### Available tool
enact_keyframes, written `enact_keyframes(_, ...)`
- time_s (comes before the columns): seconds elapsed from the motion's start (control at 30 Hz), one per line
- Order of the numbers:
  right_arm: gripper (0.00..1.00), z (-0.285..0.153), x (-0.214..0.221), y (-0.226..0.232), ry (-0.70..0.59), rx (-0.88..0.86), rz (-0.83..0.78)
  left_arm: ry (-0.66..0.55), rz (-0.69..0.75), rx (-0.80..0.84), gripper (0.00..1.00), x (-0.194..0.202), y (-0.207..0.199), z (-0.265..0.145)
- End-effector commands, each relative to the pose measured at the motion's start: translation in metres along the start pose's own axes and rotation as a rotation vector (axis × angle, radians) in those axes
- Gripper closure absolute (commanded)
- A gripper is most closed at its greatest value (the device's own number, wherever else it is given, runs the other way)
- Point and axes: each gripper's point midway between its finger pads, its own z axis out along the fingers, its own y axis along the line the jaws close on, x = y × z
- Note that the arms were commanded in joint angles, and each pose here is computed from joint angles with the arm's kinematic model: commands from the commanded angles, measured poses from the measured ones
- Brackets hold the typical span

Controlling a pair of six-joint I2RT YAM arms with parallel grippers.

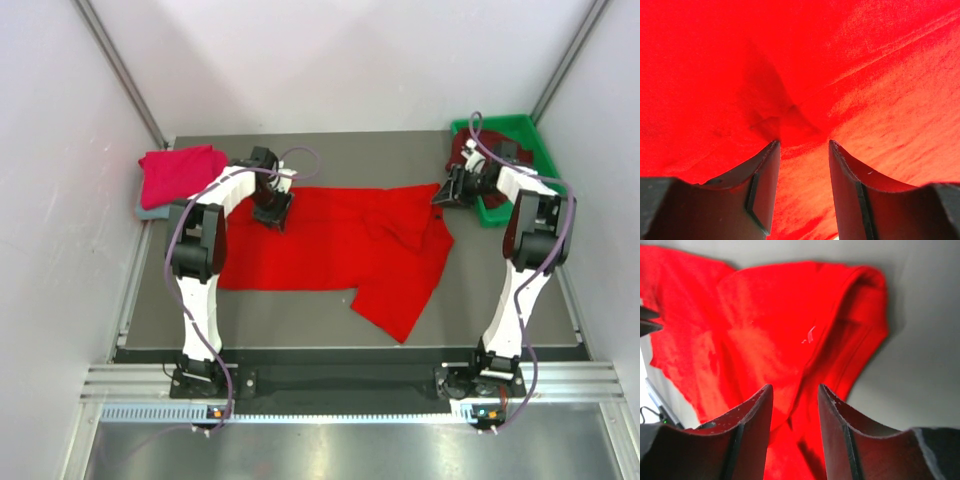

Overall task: Fold and stack the t-shirts
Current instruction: Fold the tshirt

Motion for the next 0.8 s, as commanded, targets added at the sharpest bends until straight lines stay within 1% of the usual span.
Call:
enact_keyframes(0.0, 0.59, 0.008, -0.025, 0.003, -0.044, -0.003, -0.076, 0.012, 0.003, -0.001, 0.51, 0.002, 0.002, -0.003)
enact_keyframes(0.2, 0.6, 0.017, -0.037, -0.002, -0.061, -0.01, -0.085, 0.053, 0.01, 0.006, 0.51, 0.016, 0.003, 0.006)
enact_keyframes(0.3, 0.63, 0.024, -0.042, -0.007, -0.066, -0.014, -0.083, 0.081, 0.003, 0.013, 0.51, 0.025, 0.002, 0.012)
enact_keyframes(0.33, 0.69, 0.029, -0.044, -0.01, -0.068, -0.014, -0.085, 0.089, 0.003, 0.012, 0.51, 0.028, 0.001, 0.013)
enact_keyframes(0.43, 0.8, 0.036, -0.049, -0.014, -0.073, -0.011, -0.091, 0.106, 0.003, 0.01, 0.51, 0.033, 0.003, 0.016)
enact_keyframes(0.5, 0.82, 0.042, -0.049, -0.017, -0.068, -0.014, -0.085, 0.114, 0.003, 0.008, 0.51, 0.035, 0.003, 0.018)
enact_keyframes(0.63, 0.94, 0.045, -0.061, -0.017, -0.089, -0.009, -0.105, 0.128, 0.005, 0.011, 0.51, 0.038, 0.003, 0.022)
enact_keyframes(0.77, 0.96, 0.045, -0.078, -0.018, -0.123, 0.011, -0.138, 0.143, 0.007, 0.011, 0.51, 0.04, 0.002, 0.028)
